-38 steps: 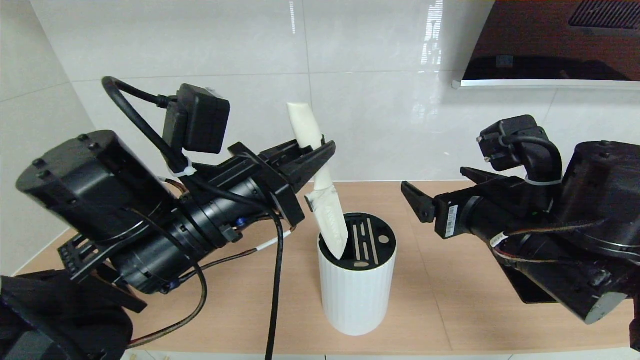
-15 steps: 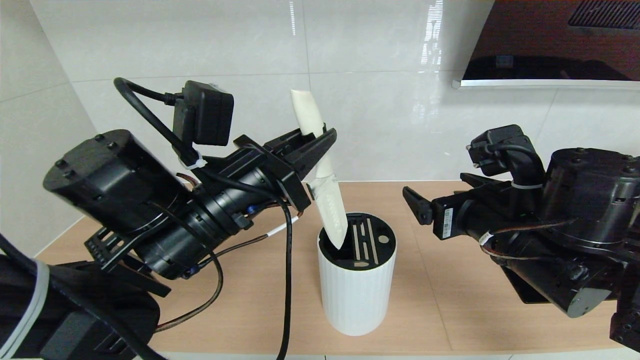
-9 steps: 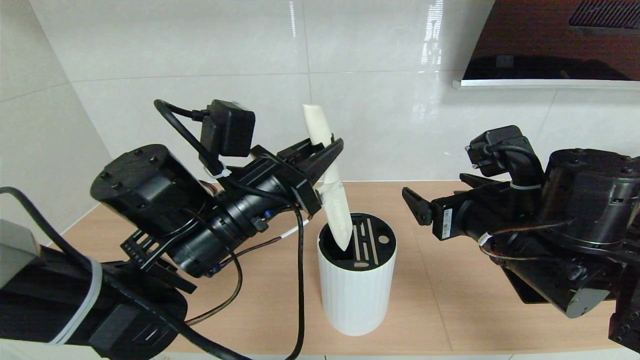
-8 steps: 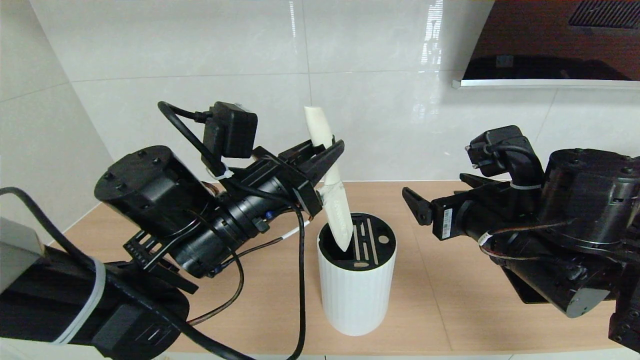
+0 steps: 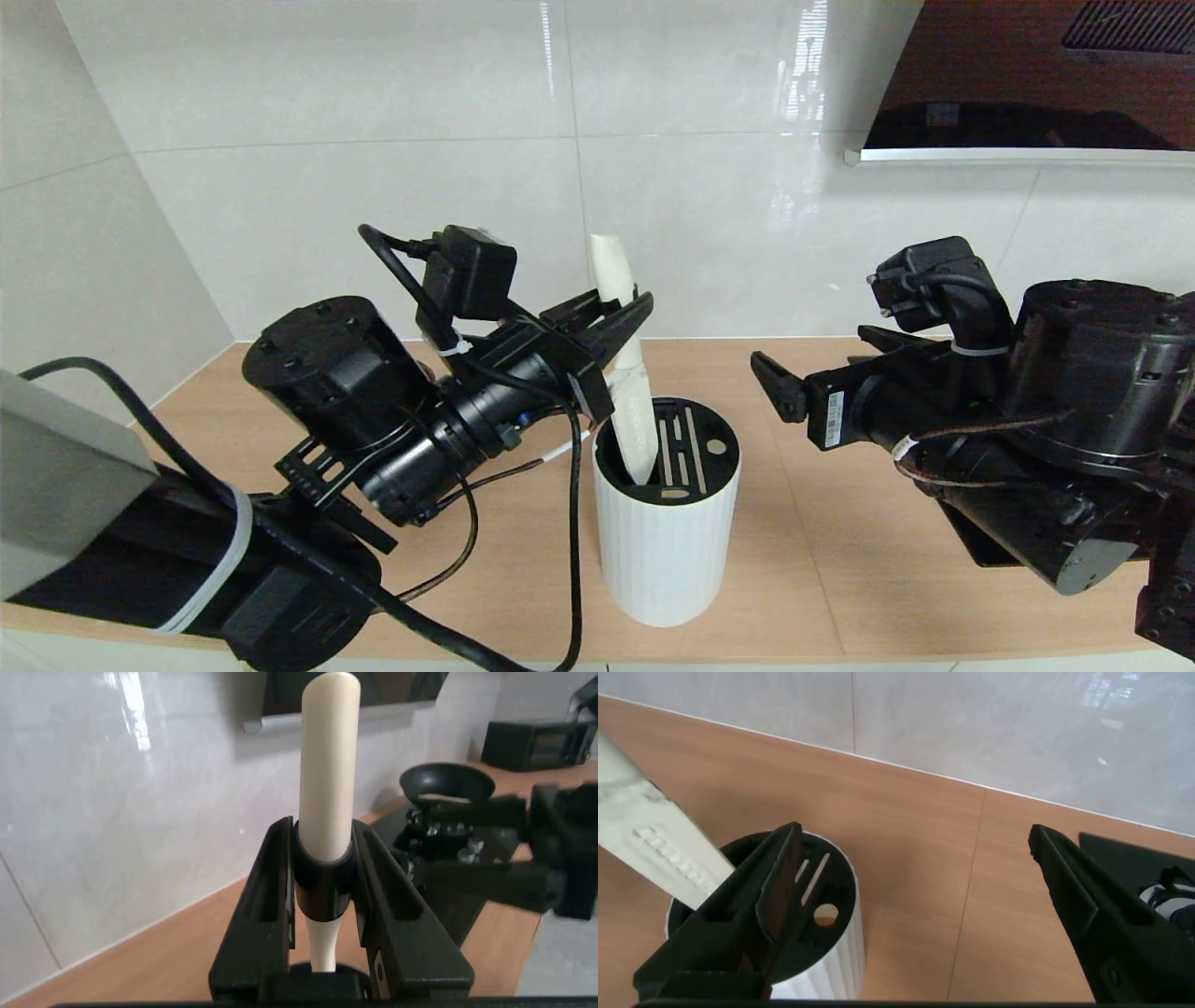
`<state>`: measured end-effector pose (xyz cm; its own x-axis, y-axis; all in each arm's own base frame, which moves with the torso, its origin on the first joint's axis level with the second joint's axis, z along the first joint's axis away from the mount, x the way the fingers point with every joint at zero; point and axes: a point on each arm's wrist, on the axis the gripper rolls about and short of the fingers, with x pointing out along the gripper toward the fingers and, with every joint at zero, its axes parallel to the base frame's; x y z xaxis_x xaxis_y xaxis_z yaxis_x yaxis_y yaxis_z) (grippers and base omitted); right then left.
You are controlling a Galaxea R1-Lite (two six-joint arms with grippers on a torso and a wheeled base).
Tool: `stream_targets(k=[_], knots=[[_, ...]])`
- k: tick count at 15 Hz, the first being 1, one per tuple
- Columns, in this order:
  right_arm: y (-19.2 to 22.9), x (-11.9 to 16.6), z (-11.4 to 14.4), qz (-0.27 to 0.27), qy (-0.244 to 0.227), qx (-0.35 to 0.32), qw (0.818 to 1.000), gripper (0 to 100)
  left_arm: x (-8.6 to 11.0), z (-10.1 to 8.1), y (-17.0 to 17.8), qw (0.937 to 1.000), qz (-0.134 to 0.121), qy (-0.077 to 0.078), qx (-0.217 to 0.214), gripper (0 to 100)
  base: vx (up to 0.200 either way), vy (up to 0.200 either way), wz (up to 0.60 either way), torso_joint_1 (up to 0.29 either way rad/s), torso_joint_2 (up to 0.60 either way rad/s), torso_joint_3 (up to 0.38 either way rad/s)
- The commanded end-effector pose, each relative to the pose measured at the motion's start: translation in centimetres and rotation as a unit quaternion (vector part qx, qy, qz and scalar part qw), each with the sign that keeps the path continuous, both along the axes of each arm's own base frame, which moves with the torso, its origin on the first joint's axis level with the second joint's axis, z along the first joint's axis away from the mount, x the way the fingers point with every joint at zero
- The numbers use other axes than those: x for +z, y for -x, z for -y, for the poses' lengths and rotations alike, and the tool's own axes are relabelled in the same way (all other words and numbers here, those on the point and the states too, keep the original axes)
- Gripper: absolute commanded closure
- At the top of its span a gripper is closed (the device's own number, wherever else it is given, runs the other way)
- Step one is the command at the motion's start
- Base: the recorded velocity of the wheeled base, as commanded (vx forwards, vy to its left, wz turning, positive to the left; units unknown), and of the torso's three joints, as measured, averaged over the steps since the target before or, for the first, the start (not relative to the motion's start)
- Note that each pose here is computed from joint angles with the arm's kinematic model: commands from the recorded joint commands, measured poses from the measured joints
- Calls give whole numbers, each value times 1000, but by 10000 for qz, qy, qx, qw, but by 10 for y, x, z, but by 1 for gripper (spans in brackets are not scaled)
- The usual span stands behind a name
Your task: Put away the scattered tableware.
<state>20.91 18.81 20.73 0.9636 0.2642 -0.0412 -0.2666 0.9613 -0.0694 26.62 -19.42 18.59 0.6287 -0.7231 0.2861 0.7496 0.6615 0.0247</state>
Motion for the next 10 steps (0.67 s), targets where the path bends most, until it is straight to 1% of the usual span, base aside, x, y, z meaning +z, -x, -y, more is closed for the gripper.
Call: stream_targets(k=[1,3,7,8,10], knots=[[0,-1,0,-6,11,2,10000,0,-9,3,-3,9999,-105,-81,0,100,0,0,0,0,0,0],[-1,-1,-1,-12,16,2,10000,0,-17,4,-5,9996,-209,-167,11,100,0,0,0,0,0,0],[-1,-1,-1,-12,16,2,10000,0,-24,6,-3,9995,-252,-189,-22,100,0,0,0,0,0,0],[-1,-2,-1,-23,27,2,10000,0,-32,9,-3,9993,-302,-224,-53,100,0,0,0,0,0,0],[-1,-2,-1,-28,32,2,10000,0,-40,13,-5,9992,-321,-236,-68,100,0,0,0,0,0,0]])
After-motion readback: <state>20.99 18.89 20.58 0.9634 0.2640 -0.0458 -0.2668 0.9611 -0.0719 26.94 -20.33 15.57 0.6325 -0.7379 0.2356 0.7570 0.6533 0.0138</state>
